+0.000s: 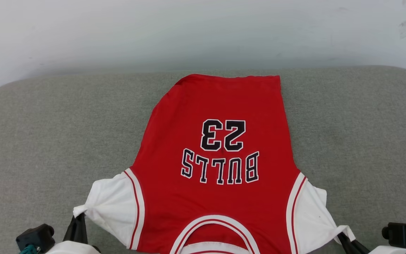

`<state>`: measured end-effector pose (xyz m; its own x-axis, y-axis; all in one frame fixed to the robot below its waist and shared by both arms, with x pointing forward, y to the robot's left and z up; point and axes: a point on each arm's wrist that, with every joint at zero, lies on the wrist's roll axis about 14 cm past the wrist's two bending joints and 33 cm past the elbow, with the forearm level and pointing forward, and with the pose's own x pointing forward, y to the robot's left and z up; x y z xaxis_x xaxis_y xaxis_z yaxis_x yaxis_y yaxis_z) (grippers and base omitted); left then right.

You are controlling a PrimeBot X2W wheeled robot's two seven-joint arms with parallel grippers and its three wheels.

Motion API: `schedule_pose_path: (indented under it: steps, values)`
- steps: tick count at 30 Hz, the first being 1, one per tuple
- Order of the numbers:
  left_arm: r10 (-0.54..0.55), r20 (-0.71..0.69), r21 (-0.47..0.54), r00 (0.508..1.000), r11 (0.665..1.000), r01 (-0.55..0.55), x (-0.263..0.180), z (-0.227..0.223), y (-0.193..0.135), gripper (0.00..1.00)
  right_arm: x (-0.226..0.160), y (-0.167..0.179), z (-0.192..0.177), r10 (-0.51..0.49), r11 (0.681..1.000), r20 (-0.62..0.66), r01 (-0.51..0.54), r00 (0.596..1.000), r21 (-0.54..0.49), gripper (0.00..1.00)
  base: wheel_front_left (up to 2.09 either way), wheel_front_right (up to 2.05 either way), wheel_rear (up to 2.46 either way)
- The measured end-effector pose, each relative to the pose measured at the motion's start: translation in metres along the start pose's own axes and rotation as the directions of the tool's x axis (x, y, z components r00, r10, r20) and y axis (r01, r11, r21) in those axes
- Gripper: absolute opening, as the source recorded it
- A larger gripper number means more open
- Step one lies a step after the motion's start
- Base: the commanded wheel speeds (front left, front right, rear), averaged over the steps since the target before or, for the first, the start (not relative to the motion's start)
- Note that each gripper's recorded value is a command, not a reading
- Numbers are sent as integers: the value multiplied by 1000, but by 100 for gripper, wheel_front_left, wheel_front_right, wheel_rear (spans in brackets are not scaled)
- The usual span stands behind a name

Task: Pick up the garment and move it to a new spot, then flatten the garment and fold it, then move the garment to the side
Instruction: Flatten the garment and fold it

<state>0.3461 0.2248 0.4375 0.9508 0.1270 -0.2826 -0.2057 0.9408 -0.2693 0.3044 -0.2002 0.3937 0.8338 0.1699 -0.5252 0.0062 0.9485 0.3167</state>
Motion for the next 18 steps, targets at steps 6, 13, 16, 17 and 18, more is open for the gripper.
schedule_pose_path:
  steps: [6,13,16,17,18]
  values:
    - [-47,29,44,998,998,45,-8,11,-17,0,-2,13,32,13,998,64,-9,998,-57,100,0,0,0]
    - [-83,63,83,995,993,78,-2,26,-33,0,26,5,124,10,988,224,24,974,-150,100,0,0,0]
    - [-97,75,90,992,992,90,5,31,-40,0,52,5,155,21,988,242,16,970,-152,100,0,0,0]
    - [-104,76,91,992,991,97,7,31,-43,0,63,5,164,22,988,234,15,972,-154,100,0,0,0]
    - [-110,77,96,991,990,102,9,31,-46,0,74,3,174,22,988,231,14,973,-153,100,0,0,0]
